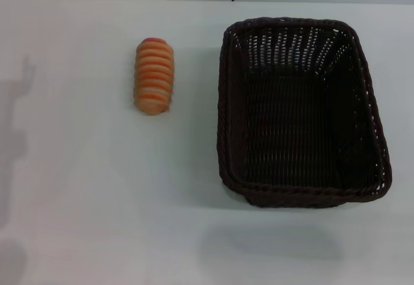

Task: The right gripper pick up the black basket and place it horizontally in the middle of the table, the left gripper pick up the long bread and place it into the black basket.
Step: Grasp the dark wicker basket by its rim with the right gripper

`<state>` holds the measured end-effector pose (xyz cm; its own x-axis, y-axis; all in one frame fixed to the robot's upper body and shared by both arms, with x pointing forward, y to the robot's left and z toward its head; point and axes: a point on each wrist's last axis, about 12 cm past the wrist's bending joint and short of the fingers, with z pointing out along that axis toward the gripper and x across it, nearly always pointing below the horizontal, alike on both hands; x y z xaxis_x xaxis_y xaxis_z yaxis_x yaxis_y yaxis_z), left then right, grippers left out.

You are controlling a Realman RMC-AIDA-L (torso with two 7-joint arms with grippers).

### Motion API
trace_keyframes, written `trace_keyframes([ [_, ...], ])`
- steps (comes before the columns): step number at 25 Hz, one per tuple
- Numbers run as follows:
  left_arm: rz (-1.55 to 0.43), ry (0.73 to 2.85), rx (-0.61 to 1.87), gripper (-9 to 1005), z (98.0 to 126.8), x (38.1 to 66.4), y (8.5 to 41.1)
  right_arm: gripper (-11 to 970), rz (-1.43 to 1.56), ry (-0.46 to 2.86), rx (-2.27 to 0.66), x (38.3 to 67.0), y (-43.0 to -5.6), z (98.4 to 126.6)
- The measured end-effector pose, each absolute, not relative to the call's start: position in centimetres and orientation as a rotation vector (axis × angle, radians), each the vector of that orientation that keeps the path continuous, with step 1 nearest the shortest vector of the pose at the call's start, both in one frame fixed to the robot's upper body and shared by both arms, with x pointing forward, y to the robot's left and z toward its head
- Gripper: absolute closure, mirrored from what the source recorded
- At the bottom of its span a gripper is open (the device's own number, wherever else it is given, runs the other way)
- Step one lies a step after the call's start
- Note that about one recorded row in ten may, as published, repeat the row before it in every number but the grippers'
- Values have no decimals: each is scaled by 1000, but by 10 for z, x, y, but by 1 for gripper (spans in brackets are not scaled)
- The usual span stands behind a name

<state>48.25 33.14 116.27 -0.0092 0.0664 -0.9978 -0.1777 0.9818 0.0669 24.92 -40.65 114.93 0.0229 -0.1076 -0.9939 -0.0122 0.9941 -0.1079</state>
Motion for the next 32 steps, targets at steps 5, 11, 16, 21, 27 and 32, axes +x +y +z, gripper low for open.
trace_keyframes([
  [5,185,1574,-81,136,1163,484,330,549,88,1571,-165,254,-407,1147],
  [11,190,1577,-84,136,1162,483,332,550,5,1613,-81,255,-413,1131],
  [16,187,1574,-83,136,1163,484,331,551,-153,1671,42,258,-408,1140],
  [21,175,1580,-72,136,1161,489,328,553,-299,1901,-20,292,-394,1139],
  [27,181,1594,-75,135,1157,488,330,552,-304,1973,-84,310,-387,1146],
  [32,193,1602,-84,135,1155,486,334,552,-263,1996,-106,315,-391,1159],
])
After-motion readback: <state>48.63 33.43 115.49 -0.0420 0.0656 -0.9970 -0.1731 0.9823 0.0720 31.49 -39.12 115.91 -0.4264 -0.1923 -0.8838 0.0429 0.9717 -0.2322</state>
